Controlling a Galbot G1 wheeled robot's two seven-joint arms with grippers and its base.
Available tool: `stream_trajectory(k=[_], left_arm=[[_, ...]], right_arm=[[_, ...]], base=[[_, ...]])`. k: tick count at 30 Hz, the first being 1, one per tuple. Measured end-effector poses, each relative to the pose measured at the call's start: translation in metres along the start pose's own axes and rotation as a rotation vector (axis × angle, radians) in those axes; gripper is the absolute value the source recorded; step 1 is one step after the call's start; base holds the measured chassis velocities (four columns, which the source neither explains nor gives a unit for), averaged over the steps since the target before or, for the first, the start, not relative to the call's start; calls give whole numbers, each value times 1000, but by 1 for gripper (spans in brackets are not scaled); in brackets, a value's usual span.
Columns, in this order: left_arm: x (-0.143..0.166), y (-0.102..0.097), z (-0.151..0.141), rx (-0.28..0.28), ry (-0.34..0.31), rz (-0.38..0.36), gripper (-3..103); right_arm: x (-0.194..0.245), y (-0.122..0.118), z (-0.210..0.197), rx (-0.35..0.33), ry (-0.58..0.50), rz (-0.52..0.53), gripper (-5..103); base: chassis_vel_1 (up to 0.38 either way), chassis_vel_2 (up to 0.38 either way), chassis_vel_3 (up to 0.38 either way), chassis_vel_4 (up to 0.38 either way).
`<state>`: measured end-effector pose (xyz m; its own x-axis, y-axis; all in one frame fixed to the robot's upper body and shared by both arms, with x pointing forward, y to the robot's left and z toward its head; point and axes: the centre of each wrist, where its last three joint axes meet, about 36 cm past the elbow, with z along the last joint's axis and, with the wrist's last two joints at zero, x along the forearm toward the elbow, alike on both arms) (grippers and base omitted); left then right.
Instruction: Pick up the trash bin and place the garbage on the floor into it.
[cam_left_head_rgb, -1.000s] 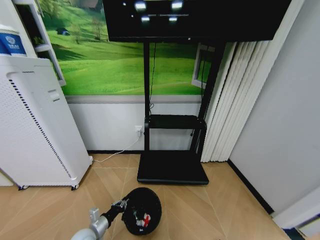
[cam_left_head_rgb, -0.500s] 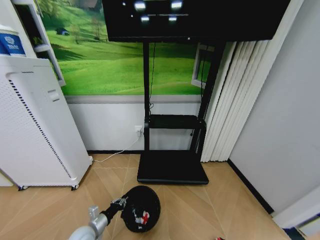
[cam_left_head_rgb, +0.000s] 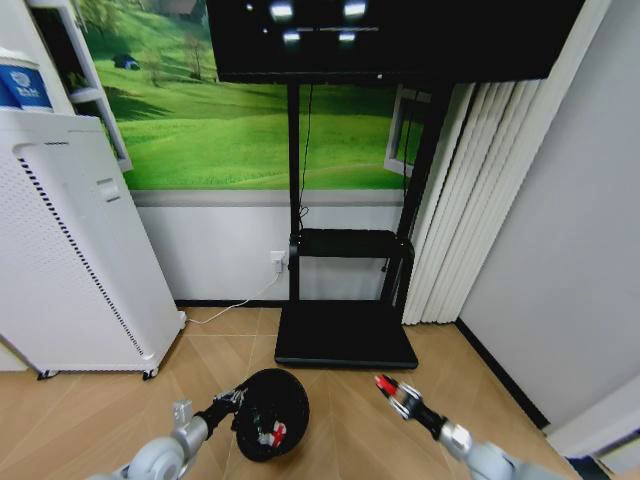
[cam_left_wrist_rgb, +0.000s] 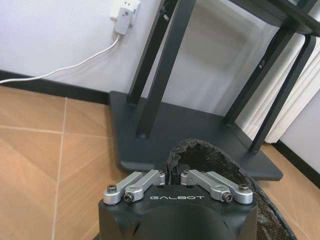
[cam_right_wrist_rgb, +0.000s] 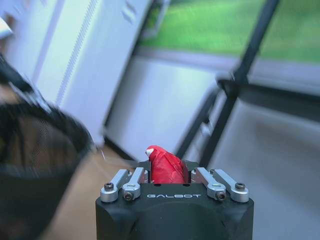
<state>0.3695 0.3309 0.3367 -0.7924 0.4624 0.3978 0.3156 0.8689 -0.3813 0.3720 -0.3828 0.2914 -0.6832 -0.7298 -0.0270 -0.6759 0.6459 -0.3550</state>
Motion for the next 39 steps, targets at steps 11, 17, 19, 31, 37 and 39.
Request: stream_trajectory(k=[11,17,19,31,37,39], left_arm=[[-47,-33,-16,31,-23,39,7],[-64,-57,-17,46,-22,73,7],[-66,-61,-15,47,-18,79,7],[-68,-87,-2,70,-2,122,7],[-67,-90,3,72,-2,114,7],[-68,-93,5,74,-4,110,7]], right_arm=[[-81,37,-45,-36,-203,-204,33],[-113,65,-41,-64,-241,-283,33],[-120,69,-39,-61,-247,-295,33],[-113,81,-21,-72,-208,-278,47],[-104,79,-14,-66,-186,-248,69],[-99,80,-11,-65,-175,-231,74]], base=[[0,0,0,0],[0,0,0,0],[0,0,0,0],[0,0,0,0],[0,0,0,0],[0,0,0,0]])
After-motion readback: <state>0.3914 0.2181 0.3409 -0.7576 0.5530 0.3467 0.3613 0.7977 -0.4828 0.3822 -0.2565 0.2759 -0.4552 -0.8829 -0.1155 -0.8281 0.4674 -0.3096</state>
